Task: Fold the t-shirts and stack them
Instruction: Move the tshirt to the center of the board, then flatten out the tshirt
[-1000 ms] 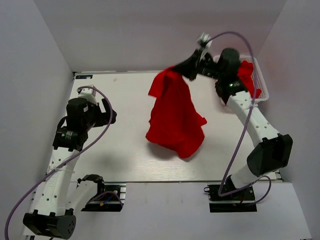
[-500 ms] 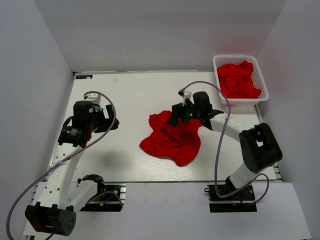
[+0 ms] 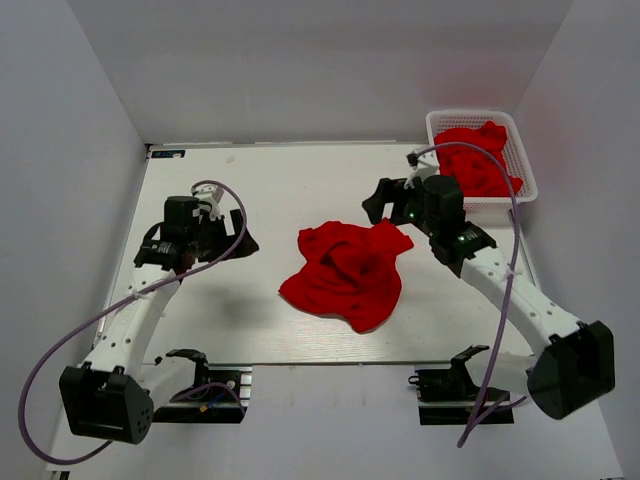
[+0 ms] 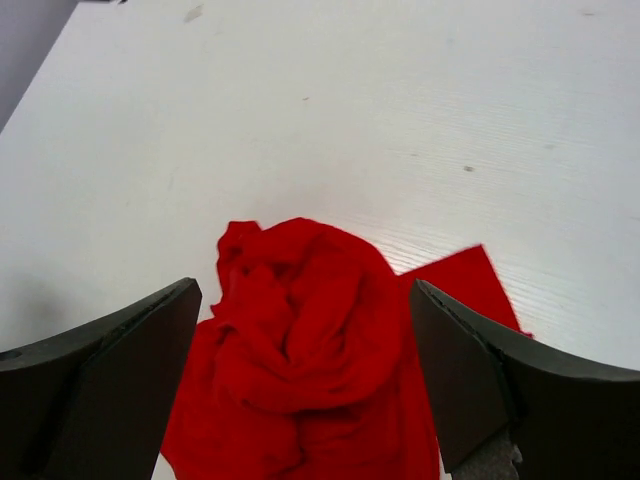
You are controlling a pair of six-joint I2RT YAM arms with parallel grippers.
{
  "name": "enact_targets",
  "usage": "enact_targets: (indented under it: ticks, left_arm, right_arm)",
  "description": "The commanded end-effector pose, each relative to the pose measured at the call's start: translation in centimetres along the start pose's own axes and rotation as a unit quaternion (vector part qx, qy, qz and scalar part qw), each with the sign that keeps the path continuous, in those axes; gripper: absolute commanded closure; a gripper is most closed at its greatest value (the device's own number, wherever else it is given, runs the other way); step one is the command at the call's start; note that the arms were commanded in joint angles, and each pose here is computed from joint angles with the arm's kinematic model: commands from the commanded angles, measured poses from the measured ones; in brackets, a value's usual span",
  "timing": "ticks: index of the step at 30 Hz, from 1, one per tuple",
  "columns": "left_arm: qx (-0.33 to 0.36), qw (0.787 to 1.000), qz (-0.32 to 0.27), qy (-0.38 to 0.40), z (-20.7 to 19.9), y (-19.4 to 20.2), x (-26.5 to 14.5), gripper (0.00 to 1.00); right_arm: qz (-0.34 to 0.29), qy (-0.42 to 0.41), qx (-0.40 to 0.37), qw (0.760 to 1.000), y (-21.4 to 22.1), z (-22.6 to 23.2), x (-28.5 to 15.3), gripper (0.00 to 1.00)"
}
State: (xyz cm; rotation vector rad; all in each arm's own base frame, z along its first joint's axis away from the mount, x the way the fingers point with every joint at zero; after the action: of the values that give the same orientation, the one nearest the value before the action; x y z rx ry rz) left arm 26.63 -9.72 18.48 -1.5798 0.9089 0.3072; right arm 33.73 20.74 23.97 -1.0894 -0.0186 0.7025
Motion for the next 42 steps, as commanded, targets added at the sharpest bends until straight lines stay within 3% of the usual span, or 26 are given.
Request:
enact_targets:
  ticks: [1,7,16,20,24,33,36,39,40,42]
  left_arm:
    - [-0.001,0.997,-0.009,0.077,-2.1,-0.3,1.6,0.01]
    - [0.019,0.994,-0.022,0.103,-3.9,-2.5,3.4,0.01]
    - [0.092,0.988,0.035,0.121,-9.9,-3.8,9.3,0.01]
    - [0.137,0.984,0.035,0.109,-12.6,-4.6,10.7,0.01]
    - [0.19,0.975,0.061,0.102,-15.2,-3.4,12.7,0.01]
    - [0.272,0.953,0.127,0.046,-15.8,-0.4,17.3,0.02]
    - [0.277,0.951,0.135,0.037,-16.1,-0.2,18.6,0.12]
    - [0.285,0.948,0.133,0.041,-16.6,-0.4,18.6,0.43]
    - [0.285,0.948,0.133,0.041,-16.6,-0.4,18.6,0.68]
    - [0.285,0.95,0.126,0.038,-16.5,-0.7,18.4,0.97]
  right_arm:
    - [-0.005,0.131,0.035,0.991,1.4,-4.8,-1.8,0.1]
    - [-0.003,0.236,0.072,0.969,2.9,-8.8,-3.9,0.1]
    - [0.021,0.267,0.116,0.957,5.4,-11.4,-4.6,0.1]
    - [0.036,0.266,0.13,0.955,6.3,-12.1,-4.9,0.1]
    - [0.049,0.269,0.139,0.952,7.3,-12.8,-5.3,0.1]
    - [0.037,0.278,0.121,0.952,7.0,-13.7,-7.3,0.1]
    - [0.042,0.28,0.119,0.952,7.2,-13.8,-7.3,0.1]
    - [0.049,0.285,0.12,0.95,7.4,-14.1,-7.3,0.1]
    - [0.056,0.286,0.107,0.95,7.6,-14.4,-7.3,0.1]
    - [0.059,0.287,0.116,0.949,7.7,-14.4,-7.2,0.1]
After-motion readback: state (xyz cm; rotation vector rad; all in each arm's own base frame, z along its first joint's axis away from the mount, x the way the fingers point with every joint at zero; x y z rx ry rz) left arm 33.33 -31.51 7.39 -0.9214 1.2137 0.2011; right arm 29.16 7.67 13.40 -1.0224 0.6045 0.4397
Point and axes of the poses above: each gripper's point midway between its finger pads, its own x axis out along the fingers, its own z axis along the line the jaws close on, y = z × x, the point moved 1 cm from there along -x, back along the fingers, and after that the axes turned 13 degrees about x, right-handed, at the moved point
